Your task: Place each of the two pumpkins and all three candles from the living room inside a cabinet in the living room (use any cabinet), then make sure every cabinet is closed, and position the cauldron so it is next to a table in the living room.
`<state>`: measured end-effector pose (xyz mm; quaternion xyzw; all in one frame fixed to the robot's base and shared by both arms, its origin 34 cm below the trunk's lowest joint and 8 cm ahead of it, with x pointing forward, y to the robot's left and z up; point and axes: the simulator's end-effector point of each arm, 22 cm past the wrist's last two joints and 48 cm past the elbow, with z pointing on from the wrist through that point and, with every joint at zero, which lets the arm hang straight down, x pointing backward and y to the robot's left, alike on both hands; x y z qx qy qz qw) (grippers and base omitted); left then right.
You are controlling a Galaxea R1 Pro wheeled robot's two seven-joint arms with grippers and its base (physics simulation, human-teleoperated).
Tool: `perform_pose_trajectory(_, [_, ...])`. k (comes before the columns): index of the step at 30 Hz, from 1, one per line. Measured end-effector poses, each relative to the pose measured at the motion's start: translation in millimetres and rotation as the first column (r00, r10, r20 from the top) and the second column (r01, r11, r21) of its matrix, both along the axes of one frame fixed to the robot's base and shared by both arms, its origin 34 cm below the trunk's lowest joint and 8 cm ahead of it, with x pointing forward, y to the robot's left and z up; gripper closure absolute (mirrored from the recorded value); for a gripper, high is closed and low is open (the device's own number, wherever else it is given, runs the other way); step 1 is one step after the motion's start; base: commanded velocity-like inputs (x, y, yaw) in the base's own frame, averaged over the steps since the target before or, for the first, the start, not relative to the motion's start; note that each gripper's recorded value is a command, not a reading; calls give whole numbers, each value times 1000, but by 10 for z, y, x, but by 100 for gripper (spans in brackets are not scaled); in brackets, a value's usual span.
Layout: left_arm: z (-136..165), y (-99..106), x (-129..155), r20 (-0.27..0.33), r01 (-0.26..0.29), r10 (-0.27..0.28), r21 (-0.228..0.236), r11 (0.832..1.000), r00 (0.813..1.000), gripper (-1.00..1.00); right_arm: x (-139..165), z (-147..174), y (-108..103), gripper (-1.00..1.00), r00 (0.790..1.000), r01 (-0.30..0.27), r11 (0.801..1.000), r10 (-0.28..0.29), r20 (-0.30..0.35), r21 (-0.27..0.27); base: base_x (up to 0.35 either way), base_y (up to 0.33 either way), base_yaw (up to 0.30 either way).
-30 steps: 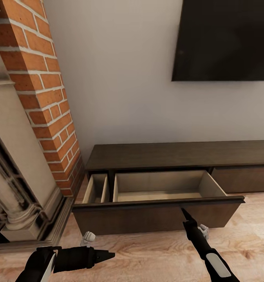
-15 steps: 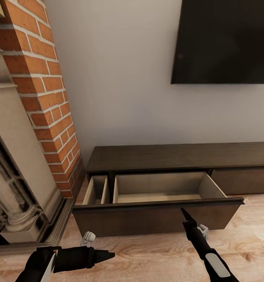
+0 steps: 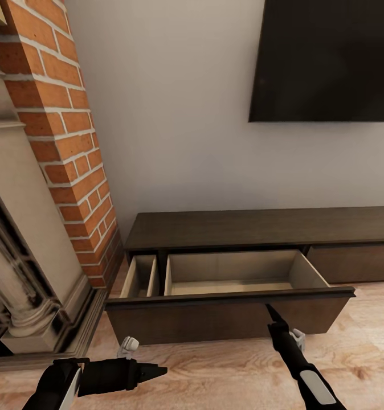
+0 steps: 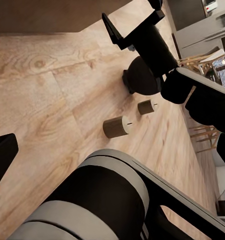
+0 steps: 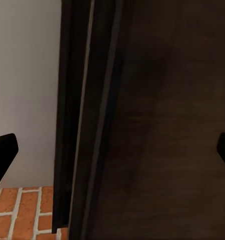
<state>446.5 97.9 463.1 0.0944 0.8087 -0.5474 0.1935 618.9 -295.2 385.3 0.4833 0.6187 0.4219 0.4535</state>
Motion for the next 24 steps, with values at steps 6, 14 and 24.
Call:
perform_pose_trajectory(6, [-13,3,4,-1,-3,3,6,1000,1000,-100,-17,-25,-45,-100,1000,9,1000,-9,-7,0,0,0,0])
perform_pose_trajectory(14, [-20,4,6,-1,-4,4,9,1000,1000,-100,-23,-32,-67,-100,1000,9,1000,-9,-10,-2,0,0,0])
perform_pose_trajectory(24, [-20,4,4,-1,-4,4,8,1000,1000,-100,-21,-28,-72,-100,1000,9,1000,-9,-8,-3,0,0,0])
